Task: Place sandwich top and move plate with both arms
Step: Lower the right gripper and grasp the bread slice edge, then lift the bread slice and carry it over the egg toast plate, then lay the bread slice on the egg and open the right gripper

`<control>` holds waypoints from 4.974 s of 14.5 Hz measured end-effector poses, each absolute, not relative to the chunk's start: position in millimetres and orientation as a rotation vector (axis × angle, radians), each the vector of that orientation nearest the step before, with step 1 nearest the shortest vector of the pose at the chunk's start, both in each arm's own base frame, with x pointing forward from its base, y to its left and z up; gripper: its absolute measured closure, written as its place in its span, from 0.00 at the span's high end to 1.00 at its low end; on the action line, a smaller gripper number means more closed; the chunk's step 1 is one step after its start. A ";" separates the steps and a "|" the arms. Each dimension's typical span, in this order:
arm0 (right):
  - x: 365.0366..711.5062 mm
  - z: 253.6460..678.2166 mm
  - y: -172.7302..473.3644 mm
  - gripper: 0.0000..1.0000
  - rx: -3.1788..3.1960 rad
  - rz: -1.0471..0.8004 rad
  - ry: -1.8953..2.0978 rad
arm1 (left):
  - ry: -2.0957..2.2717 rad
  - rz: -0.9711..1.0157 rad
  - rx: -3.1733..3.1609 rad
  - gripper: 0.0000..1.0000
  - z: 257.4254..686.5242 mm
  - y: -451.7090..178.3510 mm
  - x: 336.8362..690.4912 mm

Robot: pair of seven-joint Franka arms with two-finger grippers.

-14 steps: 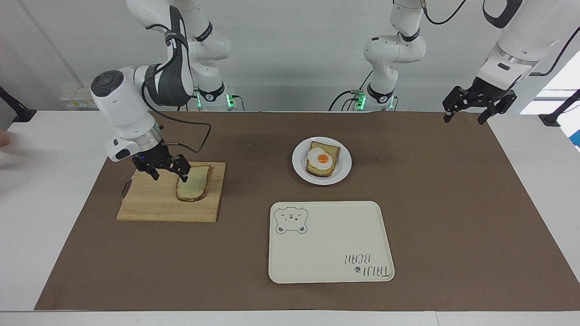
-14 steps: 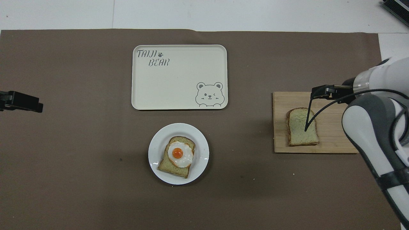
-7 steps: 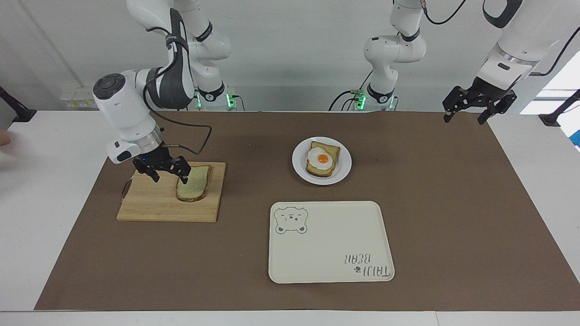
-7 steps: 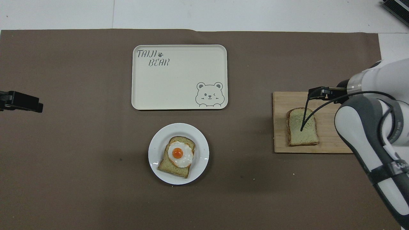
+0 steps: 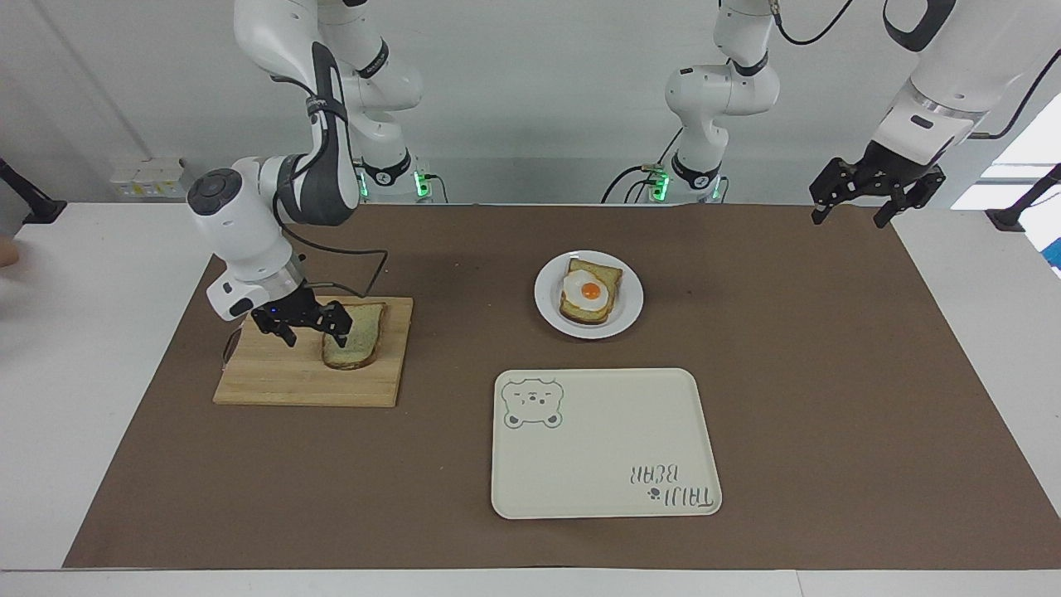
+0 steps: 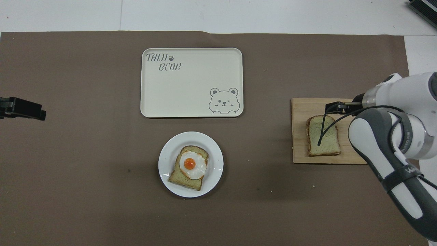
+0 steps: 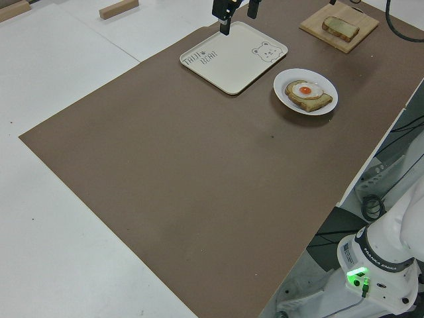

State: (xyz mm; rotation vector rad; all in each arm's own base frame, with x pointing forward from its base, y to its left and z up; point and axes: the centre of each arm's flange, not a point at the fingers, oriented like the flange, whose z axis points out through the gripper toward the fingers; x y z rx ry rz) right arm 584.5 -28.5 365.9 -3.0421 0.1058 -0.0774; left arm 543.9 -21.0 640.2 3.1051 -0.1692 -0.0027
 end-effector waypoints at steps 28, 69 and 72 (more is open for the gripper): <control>553.0 328.3 -51.3 0.07 -2.971 -0.001 0.049 | -0.169 -0.003 3.105 1.00 640.2 -21.0 543.9; 491.0 352.4 368.2 0.07 -2.766 0.112 -0.163 | -0.169 -0.003 3.105 1.00 640.2 -21.0 543.9; 488.2 349.0 371.6 0.07 -2.735 0.151 -0.083 | -0.169 -0.003 3.105 1.00 640.2 -21.0 543.9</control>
